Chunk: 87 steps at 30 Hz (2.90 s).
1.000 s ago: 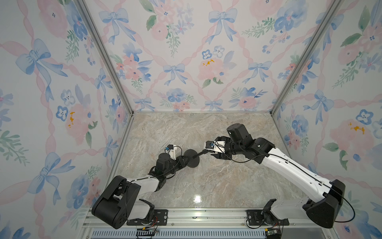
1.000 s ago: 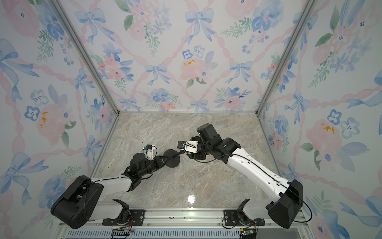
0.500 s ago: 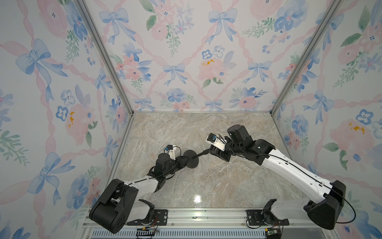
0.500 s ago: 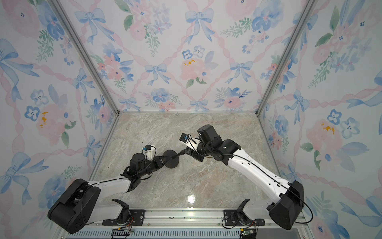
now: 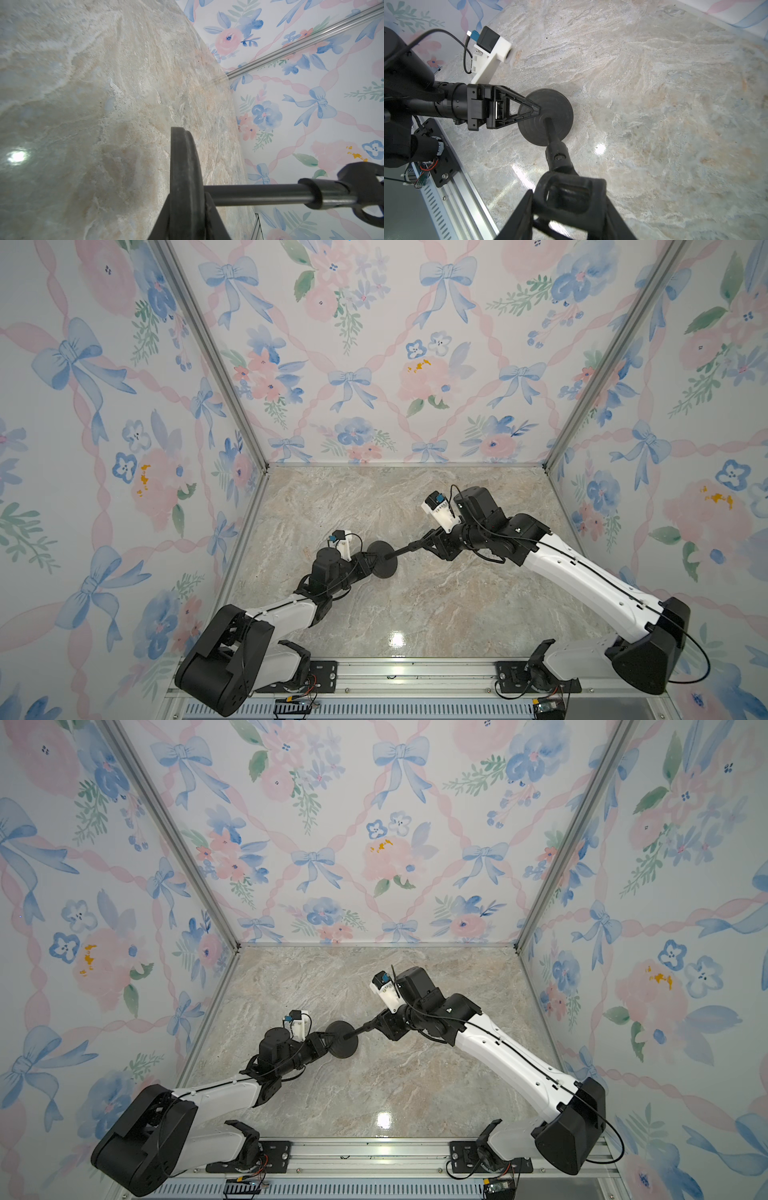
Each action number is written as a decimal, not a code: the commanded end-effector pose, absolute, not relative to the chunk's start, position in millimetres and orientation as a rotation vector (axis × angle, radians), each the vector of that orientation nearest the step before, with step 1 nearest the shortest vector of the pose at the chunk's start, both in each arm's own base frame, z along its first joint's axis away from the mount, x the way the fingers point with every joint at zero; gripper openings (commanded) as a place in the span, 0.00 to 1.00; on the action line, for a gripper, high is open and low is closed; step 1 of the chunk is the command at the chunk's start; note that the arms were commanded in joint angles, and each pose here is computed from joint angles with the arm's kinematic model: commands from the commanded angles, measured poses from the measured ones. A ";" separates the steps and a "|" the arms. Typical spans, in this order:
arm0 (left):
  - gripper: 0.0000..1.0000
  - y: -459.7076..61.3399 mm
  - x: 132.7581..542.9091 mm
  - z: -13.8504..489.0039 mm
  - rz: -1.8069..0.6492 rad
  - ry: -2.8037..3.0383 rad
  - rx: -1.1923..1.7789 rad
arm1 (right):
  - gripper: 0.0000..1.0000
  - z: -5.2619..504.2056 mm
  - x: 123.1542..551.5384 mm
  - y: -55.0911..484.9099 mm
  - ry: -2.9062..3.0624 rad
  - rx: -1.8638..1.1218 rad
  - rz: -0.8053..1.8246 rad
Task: Assemble a microphone stand
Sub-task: Screw the microphone stand pole into the microphone stand base.
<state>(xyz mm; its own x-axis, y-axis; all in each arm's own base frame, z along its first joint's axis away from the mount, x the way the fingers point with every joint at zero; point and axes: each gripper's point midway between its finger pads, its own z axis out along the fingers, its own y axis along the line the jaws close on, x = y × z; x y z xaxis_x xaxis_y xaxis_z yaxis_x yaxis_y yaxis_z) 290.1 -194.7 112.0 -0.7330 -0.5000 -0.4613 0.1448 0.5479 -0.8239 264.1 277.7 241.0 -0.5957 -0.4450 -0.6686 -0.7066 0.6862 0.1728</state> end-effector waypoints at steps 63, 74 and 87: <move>0.00 -194.3 297.8 170.0 -1.161 1.892 -0.154 | 0.34 234.8 249.2 294.2 2.351 -0.970 0.852; 0.00 -192.8 297.3 166.4 -1.143 1.897 -0.149 | 0.64 256.2 238.7 253.5 2.103 -1.267 0.626; 0.00 -198.3 294.7 160.0 -1.151 1.924 -0.114 | 0.91 256.6 226.2 253.6 1.103 -1.931 -0.015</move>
